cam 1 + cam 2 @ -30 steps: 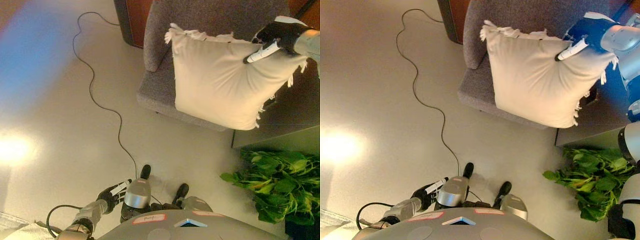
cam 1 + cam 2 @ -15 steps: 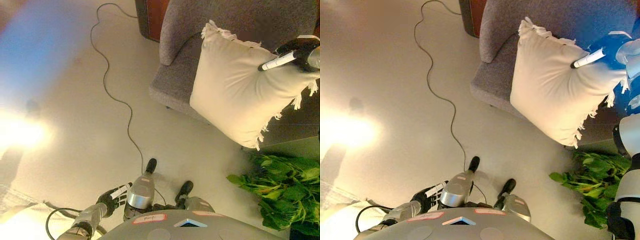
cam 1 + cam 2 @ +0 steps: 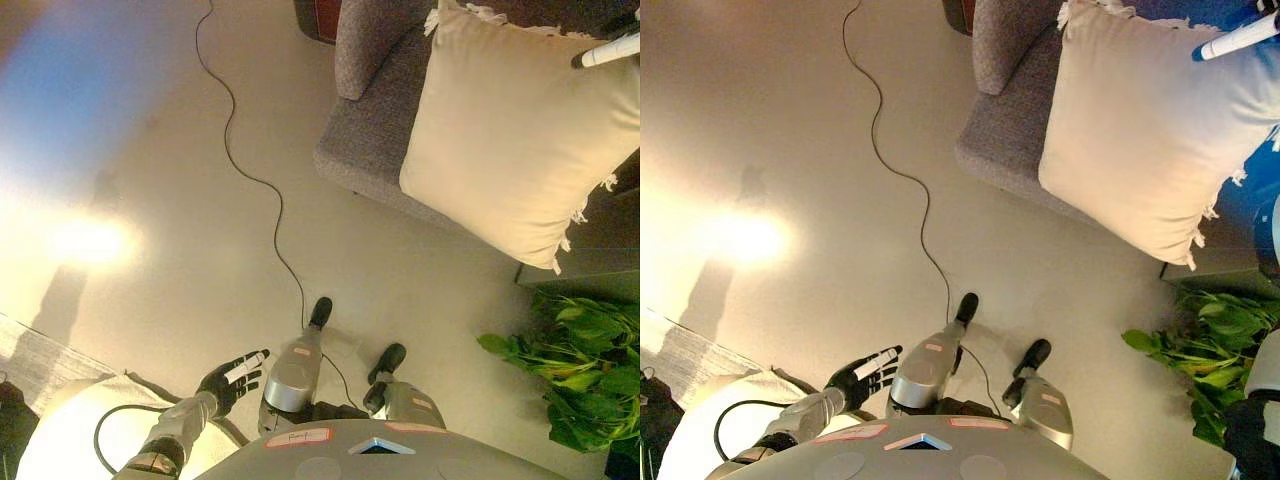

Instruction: Pick up the pillow and put it on the sofa.

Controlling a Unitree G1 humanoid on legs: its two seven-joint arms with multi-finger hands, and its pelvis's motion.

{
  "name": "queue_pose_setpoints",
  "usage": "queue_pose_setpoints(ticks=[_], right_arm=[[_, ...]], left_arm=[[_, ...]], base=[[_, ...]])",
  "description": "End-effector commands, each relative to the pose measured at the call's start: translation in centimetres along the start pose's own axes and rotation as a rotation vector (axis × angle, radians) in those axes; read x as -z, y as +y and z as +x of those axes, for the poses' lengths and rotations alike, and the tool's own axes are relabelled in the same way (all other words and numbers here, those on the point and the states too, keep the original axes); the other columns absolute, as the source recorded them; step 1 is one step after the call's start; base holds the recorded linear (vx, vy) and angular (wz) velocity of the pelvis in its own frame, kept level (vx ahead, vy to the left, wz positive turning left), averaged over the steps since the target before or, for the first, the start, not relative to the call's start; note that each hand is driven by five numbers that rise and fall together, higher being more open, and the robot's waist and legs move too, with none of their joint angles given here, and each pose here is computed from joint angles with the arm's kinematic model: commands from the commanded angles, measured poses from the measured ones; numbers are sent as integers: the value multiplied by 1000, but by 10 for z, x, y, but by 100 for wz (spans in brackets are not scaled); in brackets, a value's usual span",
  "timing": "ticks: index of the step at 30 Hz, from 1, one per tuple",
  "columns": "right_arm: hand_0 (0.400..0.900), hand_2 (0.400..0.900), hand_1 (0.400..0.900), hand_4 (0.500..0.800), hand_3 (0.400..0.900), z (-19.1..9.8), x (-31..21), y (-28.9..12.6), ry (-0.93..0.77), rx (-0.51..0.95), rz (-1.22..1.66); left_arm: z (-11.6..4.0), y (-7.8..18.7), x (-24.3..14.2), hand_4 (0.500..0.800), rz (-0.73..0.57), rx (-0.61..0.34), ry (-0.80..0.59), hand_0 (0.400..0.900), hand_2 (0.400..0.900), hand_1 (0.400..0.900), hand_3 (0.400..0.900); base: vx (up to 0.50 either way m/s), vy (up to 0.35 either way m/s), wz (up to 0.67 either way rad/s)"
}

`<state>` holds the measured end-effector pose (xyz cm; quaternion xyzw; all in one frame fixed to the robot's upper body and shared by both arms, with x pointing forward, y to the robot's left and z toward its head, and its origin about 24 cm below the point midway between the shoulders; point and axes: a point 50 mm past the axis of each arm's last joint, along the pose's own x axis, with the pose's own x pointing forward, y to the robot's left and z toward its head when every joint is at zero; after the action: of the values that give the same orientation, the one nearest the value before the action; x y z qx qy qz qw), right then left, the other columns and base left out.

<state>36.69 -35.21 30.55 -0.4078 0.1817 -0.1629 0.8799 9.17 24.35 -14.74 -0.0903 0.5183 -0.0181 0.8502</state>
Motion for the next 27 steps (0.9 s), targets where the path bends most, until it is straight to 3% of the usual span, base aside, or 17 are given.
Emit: queue_pose_setpoints(ticks=[1, 15, 22, 27], right_arm=[[900, 900, 900, 800, 900, -33, -48, -59, -109, 228, -126], [900, 900, 900, 800, 900, -37, -27, -75, 42, 365, -158], [900, 900, 900, 800, 900, -27, -1, -66, 72, 283, -159], [900, 900, 900, 800, 900, 0, 35, -10, 18, 100, -158]], left_arm=[[-14, 25, 3, 800, 64, -37, 28, 900, 900, 900, 900], [-18, 30, 19, 800, 64, -68, 105, 900, 900, 900, 900], [-20, 33, 29, 800, 74, -90, 169, 900, 900, 900, 900], [-17, 31, 32, 800, 59, -121, 213, 900, 900, 900, 900]], base=[[34, 11, 0], [38, 5, -4], [48, 19, -10], [45, 12, -16]])
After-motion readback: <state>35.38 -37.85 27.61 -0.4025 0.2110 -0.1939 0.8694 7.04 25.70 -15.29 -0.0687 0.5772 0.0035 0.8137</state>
